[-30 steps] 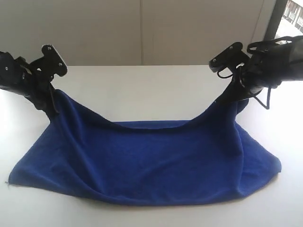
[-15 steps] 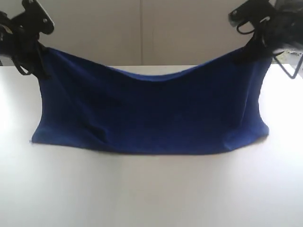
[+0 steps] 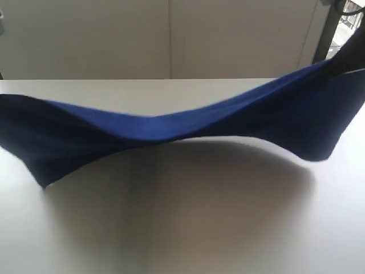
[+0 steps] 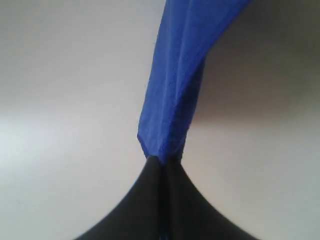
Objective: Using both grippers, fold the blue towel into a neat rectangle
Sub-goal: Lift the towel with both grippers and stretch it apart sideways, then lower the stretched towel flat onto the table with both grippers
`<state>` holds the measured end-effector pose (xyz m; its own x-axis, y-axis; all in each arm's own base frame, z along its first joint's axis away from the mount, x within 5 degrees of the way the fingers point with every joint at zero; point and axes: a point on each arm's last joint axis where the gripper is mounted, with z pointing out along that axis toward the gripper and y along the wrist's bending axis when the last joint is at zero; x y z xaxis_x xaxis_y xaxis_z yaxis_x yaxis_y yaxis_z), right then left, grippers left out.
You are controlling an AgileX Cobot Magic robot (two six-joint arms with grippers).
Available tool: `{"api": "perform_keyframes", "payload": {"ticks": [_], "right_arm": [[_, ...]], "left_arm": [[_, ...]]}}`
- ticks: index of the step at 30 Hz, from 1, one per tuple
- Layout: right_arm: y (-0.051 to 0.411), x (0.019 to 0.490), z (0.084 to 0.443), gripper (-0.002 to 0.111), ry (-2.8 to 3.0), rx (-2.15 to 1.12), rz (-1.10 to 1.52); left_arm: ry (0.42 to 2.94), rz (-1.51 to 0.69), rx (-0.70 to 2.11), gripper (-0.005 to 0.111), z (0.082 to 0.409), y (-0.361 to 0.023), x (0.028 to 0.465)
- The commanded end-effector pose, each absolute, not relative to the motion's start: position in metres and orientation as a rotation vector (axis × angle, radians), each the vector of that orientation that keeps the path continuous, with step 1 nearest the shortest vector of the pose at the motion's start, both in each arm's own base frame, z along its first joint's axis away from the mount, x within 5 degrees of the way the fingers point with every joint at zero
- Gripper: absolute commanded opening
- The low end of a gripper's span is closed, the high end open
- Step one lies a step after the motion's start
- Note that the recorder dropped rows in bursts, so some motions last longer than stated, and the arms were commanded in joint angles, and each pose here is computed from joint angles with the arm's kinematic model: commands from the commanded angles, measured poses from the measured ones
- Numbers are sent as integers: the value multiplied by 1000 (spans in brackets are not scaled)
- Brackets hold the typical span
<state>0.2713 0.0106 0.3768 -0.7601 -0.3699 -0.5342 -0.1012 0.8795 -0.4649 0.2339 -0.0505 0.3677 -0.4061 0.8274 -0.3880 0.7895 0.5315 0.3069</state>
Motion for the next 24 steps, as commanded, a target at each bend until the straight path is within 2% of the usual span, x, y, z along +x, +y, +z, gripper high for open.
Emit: {"api": "perform_keyframes", "payload": {"ticks": [1, 6, 10, 16, 19, 24], "right_arm": [[20, 219, 395, 0, 2474, -380, -484], [20, 205, 404, 0, 2445, -382, -478], [22, 223, 394, 0, 2458, -378, -524], [41, 278, 356, 0, 2454, -491, -516], [47, 311, 326, 0, 2465, -513, -559], [30, 358, 265, 0, 2538, -463, -669]], "left_arm": [[2282, 32, 1326, 0, 387, -47, 195], [2213, 70, 1285, 0, 397, -46, 188], [2228, 81, 1286, 0, 386, -47, 203], [2282, 136, 1294, 0, 332, -51, 255], [2266, 156, 1268, 0, 305, -56, 285], [2240, 212, 1259, 0, 264, -60, 327]]}}
